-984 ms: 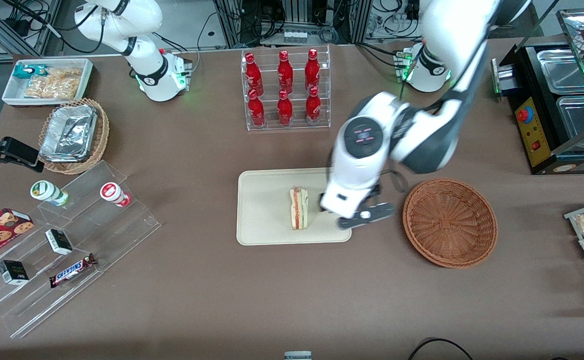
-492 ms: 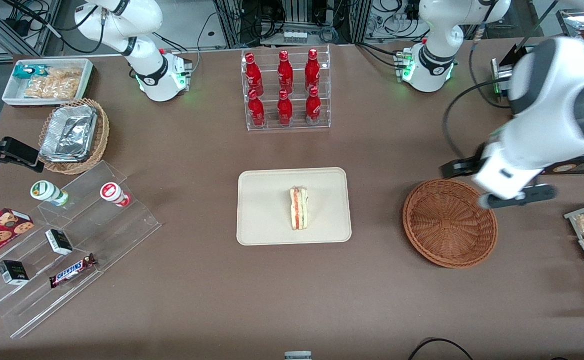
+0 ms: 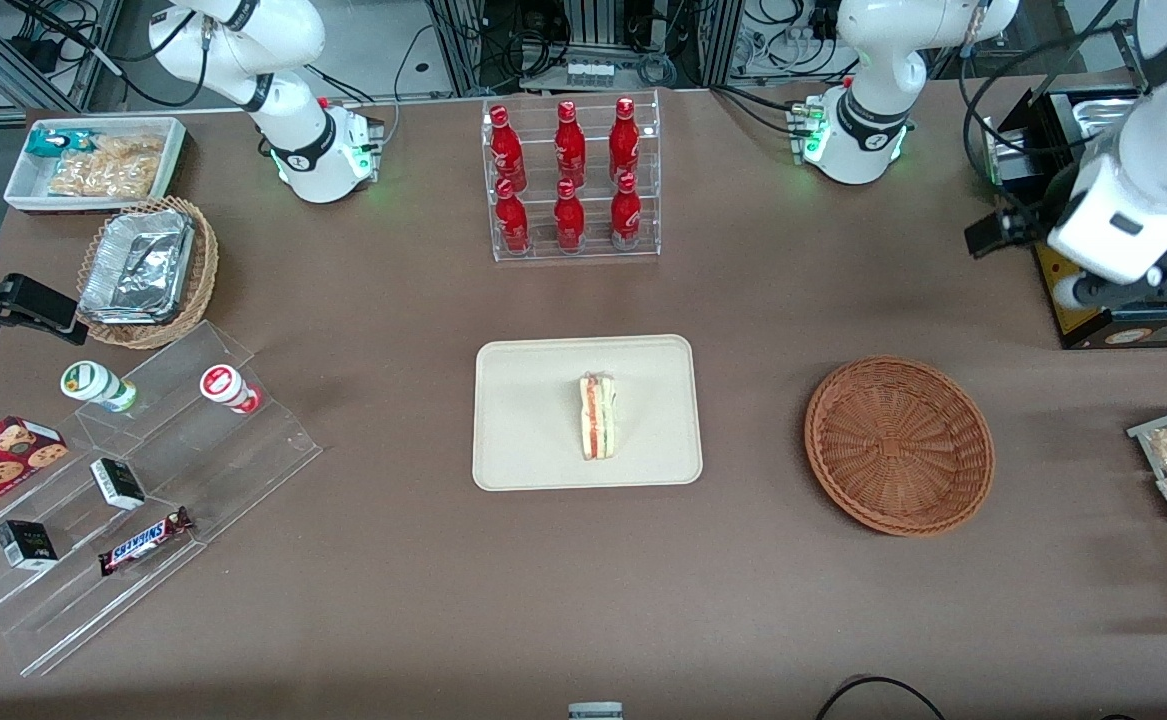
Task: Place sandwich from basket to tray
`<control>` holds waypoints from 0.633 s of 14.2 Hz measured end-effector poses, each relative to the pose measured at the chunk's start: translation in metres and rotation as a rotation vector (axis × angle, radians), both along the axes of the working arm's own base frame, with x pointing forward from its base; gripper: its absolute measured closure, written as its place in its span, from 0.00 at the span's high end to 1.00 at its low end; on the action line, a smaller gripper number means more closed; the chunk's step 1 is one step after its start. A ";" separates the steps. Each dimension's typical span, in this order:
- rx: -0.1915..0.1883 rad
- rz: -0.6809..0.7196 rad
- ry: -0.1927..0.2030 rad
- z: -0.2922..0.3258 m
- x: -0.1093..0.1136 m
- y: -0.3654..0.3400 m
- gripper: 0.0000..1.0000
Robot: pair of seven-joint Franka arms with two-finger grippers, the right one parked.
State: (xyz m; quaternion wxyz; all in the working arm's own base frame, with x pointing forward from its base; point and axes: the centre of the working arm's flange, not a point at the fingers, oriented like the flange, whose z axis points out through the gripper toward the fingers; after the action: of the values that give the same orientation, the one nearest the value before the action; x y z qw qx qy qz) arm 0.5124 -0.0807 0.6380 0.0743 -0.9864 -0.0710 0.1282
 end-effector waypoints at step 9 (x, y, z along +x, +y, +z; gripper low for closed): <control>0.000 -0.021 0.014 0.008 -0.015 -0.013 1.00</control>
State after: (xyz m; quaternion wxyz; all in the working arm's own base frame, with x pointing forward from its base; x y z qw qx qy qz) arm 0.4975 -0.0932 0.6464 0.0760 -0.9861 -0.0602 0.1346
